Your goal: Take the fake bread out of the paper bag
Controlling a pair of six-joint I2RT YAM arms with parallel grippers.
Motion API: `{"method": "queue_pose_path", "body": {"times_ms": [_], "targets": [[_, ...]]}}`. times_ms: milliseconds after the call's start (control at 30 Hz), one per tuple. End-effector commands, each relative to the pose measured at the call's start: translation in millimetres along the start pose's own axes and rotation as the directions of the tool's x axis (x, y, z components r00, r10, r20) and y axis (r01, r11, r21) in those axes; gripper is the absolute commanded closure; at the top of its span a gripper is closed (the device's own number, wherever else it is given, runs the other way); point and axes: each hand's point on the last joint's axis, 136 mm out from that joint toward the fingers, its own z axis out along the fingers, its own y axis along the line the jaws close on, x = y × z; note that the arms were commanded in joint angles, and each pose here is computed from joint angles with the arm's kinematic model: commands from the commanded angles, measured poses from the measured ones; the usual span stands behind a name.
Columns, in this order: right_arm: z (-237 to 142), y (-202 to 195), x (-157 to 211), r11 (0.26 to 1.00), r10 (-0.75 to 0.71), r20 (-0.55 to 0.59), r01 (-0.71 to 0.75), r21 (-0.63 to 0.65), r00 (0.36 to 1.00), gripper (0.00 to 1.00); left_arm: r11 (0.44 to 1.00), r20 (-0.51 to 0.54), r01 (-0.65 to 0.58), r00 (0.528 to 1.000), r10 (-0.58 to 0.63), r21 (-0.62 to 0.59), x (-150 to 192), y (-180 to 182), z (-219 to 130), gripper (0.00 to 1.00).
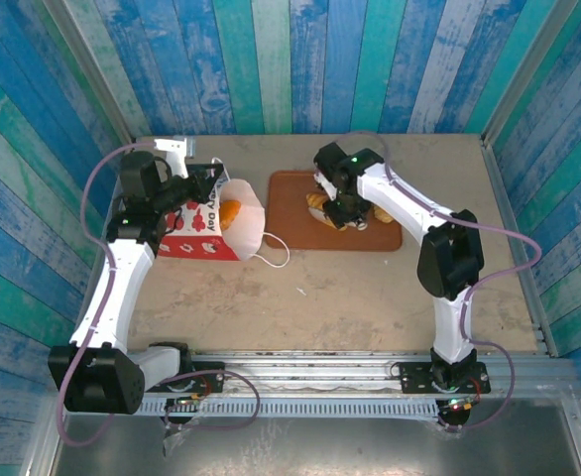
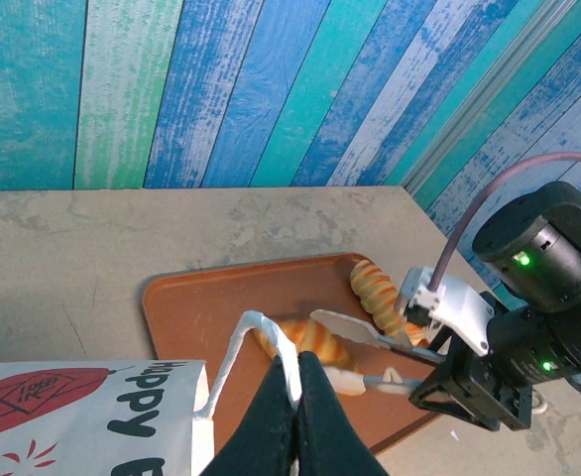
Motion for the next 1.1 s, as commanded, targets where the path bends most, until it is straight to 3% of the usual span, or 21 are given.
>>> {"method": "queue_pose_path", "body": {"times_ms": [0,300,467,1067], "targets": [[-14,-25,-2,0.977,0.192,0.065,-0.197,0.085,0.979,0.48,1.000,0.033,-0.019,0.999,0.018,0.015,-8,-6,-4,1.00],[4,-25,3,0.894,0.441,0.027,-0.442,0.071,0.897,0.46,1.000,0.031,-0.021,0.999,0.020,0.022,-8,-6,-3,1.00],[3,-40,-1,0.840,0.525,0.078,-0.530,0.115,0.848,0.46,0.999,0.028,-0.006,1.000,0.005,0.033,-6,-6,-1,1.00],[7,-48,-17,0.833,0.541,0.089,-0.548,0.083,0.836,0.46,0.999,0.026,0.002,1.000,-0.003,0.037,-6,-4,2,1.00]]}}
